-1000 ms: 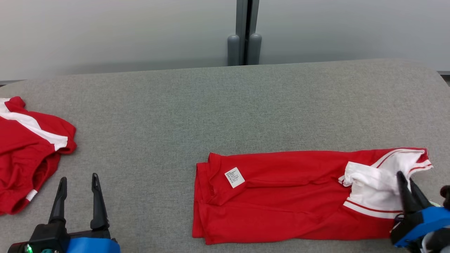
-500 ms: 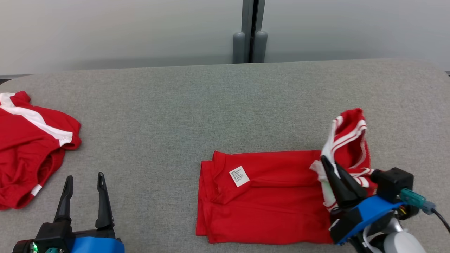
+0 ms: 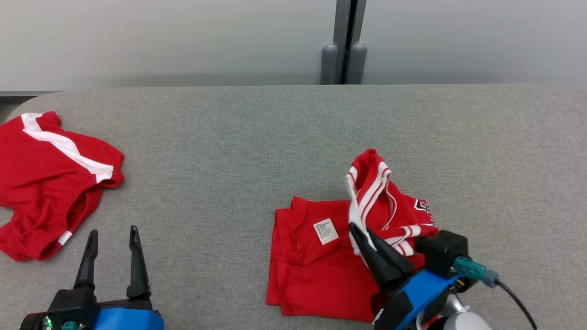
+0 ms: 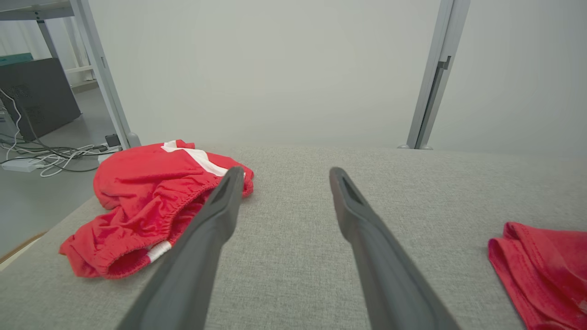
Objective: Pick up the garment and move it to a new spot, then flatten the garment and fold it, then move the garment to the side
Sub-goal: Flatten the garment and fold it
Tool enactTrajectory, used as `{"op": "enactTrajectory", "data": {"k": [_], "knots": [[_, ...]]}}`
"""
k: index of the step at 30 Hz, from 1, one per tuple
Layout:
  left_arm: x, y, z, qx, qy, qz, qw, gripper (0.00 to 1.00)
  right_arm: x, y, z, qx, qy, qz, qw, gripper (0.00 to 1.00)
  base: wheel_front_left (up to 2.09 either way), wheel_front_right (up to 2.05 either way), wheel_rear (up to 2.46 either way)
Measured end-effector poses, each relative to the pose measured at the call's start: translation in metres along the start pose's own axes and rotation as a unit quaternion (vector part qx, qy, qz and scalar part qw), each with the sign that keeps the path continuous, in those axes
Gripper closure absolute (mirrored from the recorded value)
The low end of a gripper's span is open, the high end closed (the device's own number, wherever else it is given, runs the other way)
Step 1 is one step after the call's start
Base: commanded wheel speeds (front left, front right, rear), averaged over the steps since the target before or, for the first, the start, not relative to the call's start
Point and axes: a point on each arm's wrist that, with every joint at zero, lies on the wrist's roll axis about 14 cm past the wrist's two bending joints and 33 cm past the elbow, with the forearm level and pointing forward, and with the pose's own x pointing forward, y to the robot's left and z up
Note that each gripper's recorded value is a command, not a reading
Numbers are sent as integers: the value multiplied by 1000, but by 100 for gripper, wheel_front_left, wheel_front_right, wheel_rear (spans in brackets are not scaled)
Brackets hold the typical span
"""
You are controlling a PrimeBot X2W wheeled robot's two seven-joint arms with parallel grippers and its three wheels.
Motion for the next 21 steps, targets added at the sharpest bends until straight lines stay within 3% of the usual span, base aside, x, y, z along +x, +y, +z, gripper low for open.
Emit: {"op": "enactTrajectory", "data": {"k": [12,13,14,21], "knots": [[0,5,-1,-1,2,7,1000,0,17,27,-27,27,22,37,999,100,0,0,0],[0,5,-1,-1,2,7,1000,0,17,27,-27,27,22,37,999,25,0,0,0],[0,5,-2,-1,3,7,1000,0,18,27,-27,28,21,38,999,0,0,0,0],[1,3,-3,-5,4,4,1000,0,22,37,-18,34,-6,54,998,0,0,0,0]]}}
